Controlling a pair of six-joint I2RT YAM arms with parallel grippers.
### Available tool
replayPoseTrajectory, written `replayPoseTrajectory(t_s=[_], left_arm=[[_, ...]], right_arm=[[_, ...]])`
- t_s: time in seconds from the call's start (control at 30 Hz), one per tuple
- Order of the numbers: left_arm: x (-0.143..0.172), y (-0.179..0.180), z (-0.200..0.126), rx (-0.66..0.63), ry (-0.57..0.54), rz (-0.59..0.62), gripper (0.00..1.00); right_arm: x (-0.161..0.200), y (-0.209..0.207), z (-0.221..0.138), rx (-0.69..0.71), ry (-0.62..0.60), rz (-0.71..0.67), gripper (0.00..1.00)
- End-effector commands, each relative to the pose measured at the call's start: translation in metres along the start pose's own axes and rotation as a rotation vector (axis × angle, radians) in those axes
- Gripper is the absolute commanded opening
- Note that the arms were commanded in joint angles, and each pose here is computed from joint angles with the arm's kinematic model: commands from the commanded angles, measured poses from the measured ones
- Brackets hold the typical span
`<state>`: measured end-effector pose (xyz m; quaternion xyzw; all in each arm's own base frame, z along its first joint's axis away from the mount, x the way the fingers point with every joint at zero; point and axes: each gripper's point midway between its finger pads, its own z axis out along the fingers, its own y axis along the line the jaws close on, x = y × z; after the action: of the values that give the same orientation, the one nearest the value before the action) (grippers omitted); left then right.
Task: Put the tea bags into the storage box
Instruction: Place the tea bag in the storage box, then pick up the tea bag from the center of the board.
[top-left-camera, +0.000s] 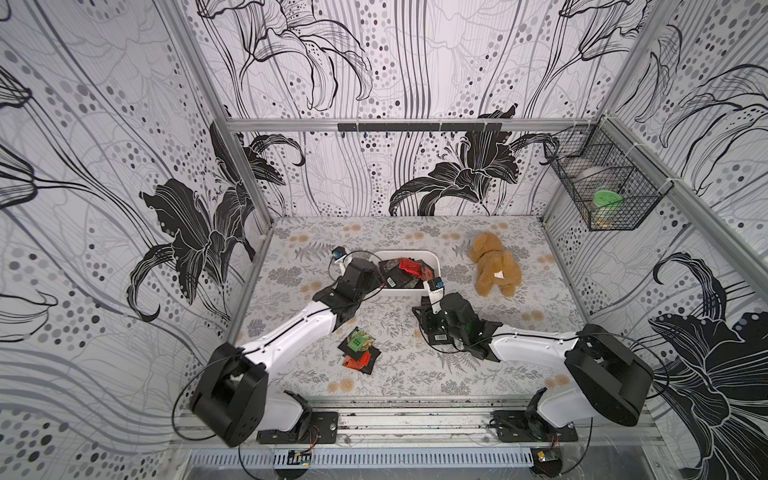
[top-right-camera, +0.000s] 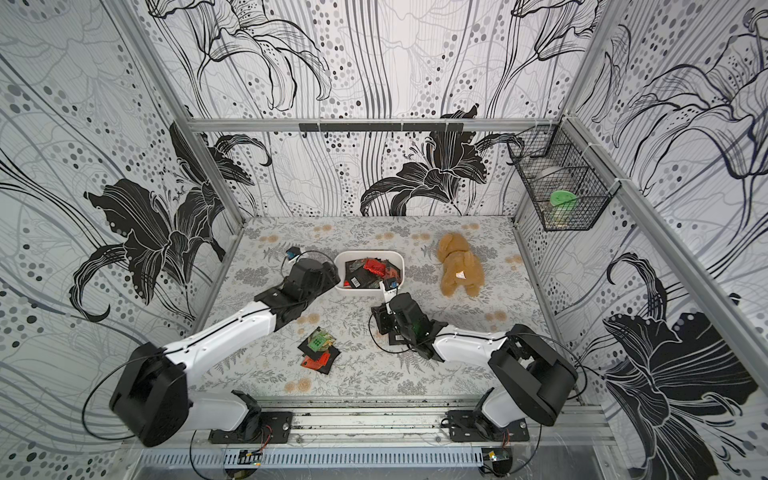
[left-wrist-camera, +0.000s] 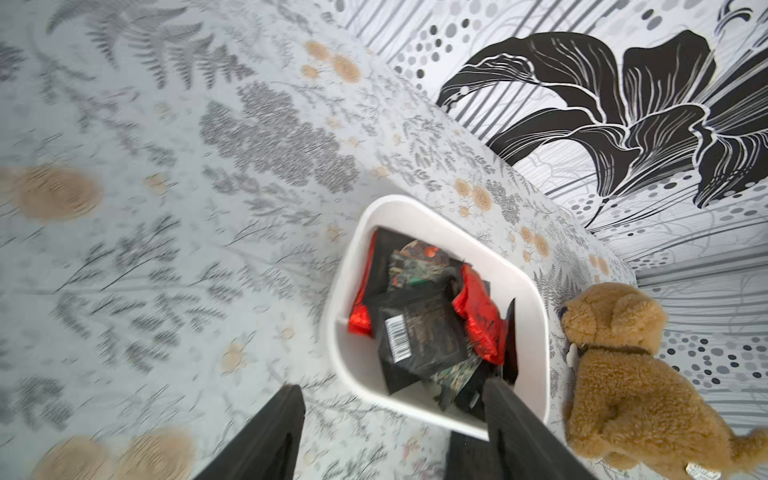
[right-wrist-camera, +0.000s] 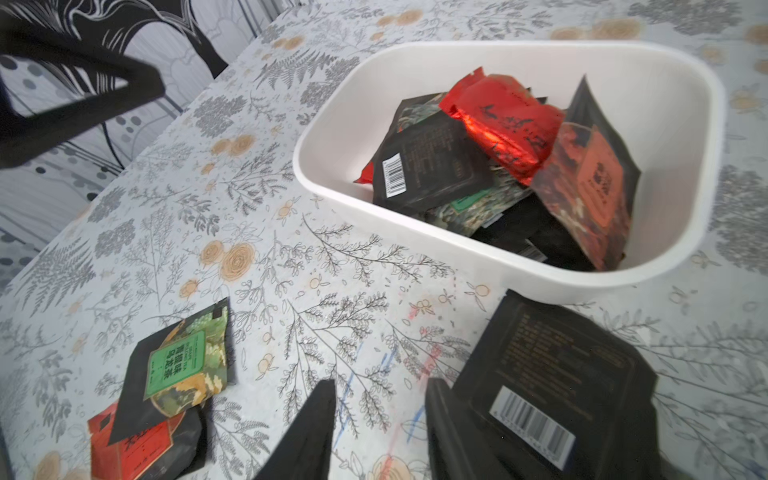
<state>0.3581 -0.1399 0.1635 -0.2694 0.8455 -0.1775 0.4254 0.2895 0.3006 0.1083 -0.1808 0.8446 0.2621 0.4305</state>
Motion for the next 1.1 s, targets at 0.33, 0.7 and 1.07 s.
replayPoseTrajectory(t_s=[0.33,0.7,1.07], left_arm=[[0.066,0.110,-0.042,0.031,0.077,-0.285,0.76],[0.101,0.127,-0.035,0.002,0.195,-0.303,0.74],[0.107,0.147,-0.041,-0.031,0.177,-0.338,0.73]], right_arm=[[0.028,0.101,0.047,-0.281,0.240,-0.174,0.31],[0.064,0.118,0.089,-0.260,0.425,-0.230,0.21],[0.084,0.116,0.100,-0.222,0.487,-0.269,0.19]])
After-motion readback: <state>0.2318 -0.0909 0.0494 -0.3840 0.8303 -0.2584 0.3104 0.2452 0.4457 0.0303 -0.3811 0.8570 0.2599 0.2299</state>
